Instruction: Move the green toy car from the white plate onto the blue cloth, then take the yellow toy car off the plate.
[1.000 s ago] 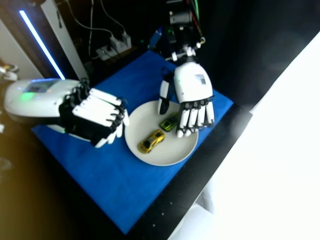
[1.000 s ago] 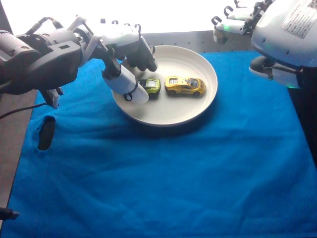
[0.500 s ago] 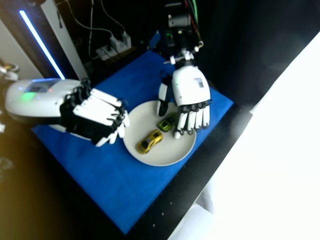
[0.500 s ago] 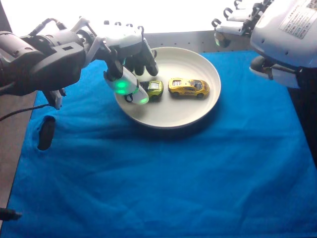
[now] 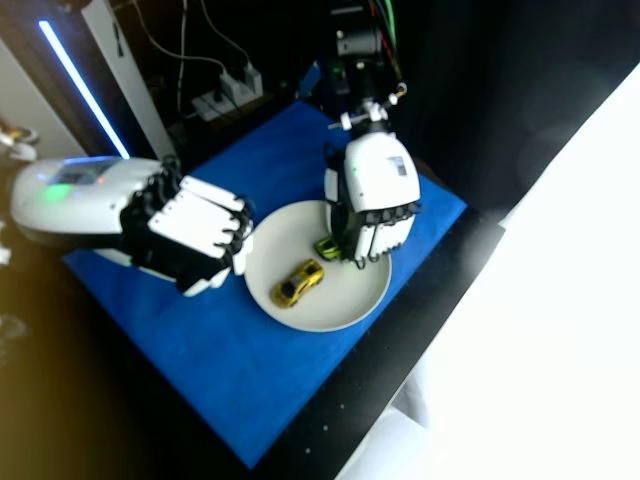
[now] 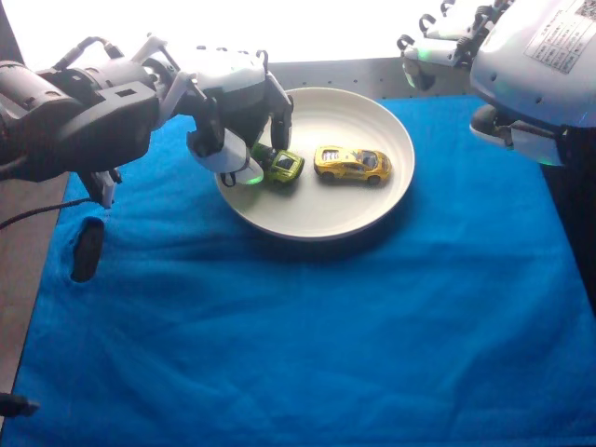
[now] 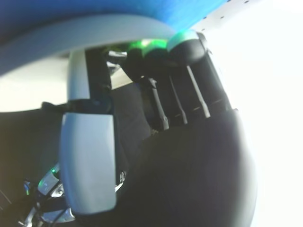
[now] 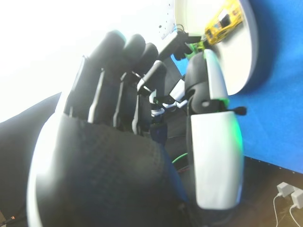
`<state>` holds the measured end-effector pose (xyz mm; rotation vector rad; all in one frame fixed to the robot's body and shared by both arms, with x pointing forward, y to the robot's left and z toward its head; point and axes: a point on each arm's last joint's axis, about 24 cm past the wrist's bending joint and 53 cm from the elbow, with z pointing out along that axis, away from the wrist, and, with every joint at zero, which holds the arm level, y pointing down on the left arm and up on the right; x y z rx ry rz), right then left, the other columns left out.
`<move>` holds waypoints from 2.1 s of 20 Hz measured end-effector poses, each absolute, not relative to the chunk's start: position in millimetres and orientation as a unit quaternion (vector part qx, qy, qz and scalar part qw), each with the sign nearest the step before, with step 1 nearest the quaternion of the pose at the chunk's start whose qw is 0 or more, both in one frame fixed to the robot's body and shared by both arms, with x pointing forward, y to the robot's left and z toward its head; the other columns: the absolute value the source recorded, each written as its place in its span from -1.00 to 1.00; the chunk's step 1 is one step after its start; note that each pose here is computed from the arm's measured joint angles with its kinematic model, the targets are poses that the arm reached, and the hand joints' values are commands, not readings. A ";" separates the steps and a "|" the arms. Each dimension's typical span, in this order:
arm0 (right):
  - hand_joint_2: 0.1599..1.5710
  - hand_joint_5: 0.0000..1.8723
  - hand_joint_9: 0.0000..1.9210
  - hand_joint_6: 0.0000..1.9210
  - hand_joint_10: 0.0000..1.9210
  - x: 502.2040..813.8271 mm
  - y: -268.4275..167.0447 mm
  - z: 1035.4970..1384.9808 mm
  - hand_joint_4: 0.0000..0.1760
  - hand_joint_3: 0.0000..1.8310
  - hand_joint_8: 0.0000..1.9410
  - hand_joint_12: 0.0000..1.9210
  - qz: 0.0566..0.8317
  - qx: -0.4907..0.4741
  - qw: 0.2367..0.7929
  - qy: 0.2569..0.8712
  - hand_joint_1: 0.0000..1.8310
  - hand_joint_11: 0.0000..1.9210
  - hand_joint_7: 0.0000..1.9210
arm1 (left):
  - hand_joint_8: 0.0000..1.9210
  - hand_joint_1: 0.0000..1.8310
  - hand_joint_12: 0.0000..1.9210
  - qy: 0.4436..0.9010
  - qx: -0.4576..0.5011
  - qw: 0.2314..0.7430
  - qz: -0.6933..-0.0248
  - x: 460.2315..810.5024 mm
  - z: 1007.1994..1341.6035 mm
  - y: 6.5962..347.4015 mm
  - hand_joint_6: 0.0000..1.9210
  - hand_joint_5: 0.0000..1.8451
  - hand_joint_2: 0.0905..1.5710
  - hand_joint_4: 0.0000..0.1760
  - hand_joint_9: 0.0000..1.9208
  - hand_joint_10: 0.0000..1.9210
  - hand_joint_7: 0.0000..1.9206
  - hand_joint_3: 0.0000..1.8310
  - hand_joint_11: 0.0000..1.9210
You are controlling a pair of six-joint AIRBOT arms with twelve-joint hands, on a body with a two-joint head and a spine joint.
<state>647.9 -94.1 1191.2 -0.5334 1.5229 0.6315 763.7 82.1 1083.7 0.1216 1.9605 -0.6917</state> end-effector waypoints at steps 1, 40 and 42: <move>0.32 -0.57 -0.42 0.19 0.50 648.0 -94.1 1191.2 -1.00 -1.00 0.14 0.95 0.278 -0.234 0.648 0.670 0.34 -0.41 -0.45 | 0.61 0.34 1.00 0.812 0.050 0.506 -0.287 764.0 1084.0 82.4 0.00 -0.07 0.50 -1.00 -0.24 0.75 -0.16 -1.00 -0.29; 0.38 -0.45 -0.42 -0.20 0.12 649.4 -99.4 1187.3 -1.00 -1.00 -0.20 0.72 0.279 -0.220 0.644 0.677 0.26 -0.62 -0.32 | -0.04 0.03 0.88 0.775 0.159 0.504 -0.347 588.3 1123.8 118.6 0.26 -0.11 0.47 0.94 -0.58 0.35 -0.31 -1.00 -0.89; 0.37 -0.41 -0.38 -0.20 0.08 649.5 -99.4 1187.3 -1.00 -1.00 -0.24 0.67 0.279 -0.220 0.644 0.677 0.24 -0.57 -0.29 | -0.67 -0.27 0.66 0.775 0.159 0.504 -0.347 588.1 1123.5 118.6 -0.57 -0.35 0.18 0.79 -0.67 -0.16 -0.39 -1.00 -1.00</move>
